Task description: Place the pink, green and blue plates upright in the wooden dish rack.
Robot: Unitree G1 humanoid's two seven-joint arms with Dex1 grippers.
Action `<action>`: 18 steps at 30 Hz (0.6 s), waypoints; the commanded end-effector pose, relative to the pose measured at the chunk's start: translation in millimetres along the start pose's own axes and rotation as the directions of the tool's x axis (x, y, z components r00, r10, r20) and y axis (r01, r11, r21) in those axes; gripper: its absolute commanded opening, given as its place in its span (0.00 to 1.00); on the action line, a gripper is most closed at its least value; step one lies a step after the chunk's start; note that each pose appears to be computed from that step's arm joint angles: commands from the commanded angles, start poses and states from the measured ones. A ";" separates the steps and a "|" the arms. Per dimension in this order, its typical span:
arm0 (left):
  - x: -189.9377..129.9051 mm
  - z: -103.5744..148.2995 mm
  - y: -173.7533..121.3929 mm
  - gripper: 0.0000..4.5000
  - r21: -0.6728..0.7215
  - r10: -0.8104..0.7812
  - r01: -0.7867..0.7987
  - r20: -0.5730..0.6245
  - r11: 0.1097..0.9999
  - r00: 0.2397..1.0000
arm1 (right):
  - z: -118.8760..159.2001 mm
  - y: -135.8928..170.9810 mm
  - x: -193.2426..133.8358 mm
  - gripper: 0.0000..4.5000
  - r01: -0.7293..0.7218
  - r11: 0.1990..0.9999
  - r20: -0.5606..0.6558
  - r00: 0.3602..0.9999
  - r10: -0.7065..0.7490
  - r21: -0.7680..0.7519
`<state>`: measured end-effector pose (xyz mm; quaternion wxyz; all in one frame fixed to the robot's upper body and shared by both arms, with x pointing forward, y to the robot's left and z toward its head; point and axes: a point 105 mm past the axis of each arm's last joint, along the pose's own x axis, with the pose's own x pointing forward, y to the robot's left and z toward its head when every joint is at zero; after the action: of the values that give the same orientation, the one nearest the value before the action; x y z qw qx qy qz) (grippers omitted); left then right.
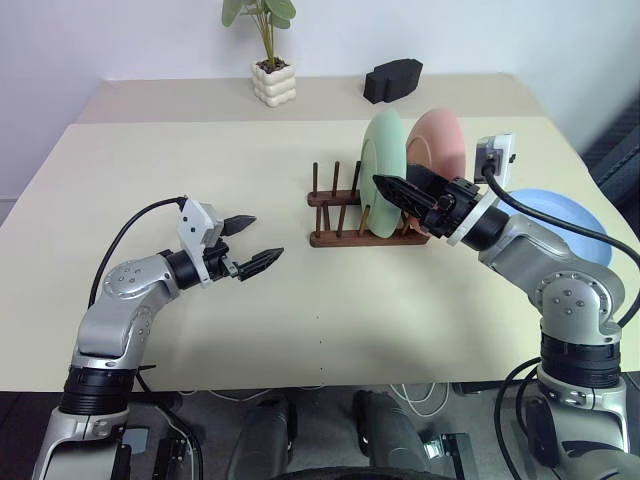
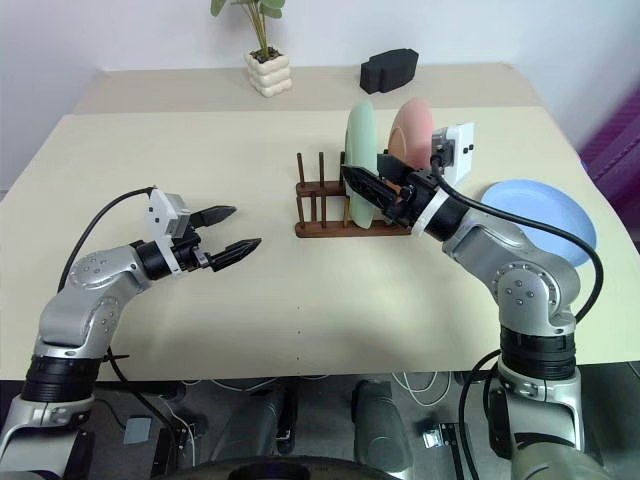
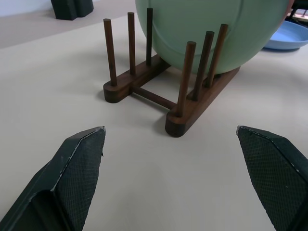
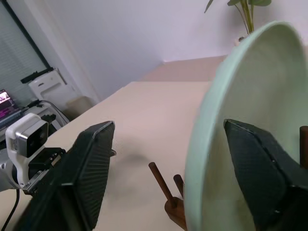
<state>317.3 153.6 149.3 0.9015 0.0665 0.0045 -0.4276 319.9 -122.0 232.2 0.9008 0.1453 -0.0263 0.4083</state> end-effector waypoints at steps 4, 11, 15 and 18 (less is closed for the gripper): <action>-1.0 11.6 -2.5 1.00 0.037 -0.008 0.006 0.032 0.999 0.999 | 21.9 2.1 -3.4 0.76 0.000 0.996 0.053 0.999 0.005 -0.090; -0.5 11.5 -2.4 1.00 0.035 -0.010 0.009 0.032 0.999 0.999 | 51.9 12.7 -2.4 0.76 -0.015 0.953 0.078 0.996 0.041 -0.302; 0.4 11.8 -3.9 1.00 0.034 -0.016 0.015 0.034 0.999 0.999 | 73.5 18.3 -8.1 0.76 0.001 0.871 0.079 0.996 0.043 -0.492; 1.5 13.8 -6.8 1.00 0.034 -0.031 0.029 0.042 0.999 0.999 | 92.2 13.3 -23.7 0.76 0.020 0.808 0.071 0.997 0.027 -0.589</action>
<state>316.5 150.7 148.7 0.8993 0.0658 0.0054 -0.4324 311.7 -147.2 295.7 0.9077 -0.0921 -0.1393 0.3849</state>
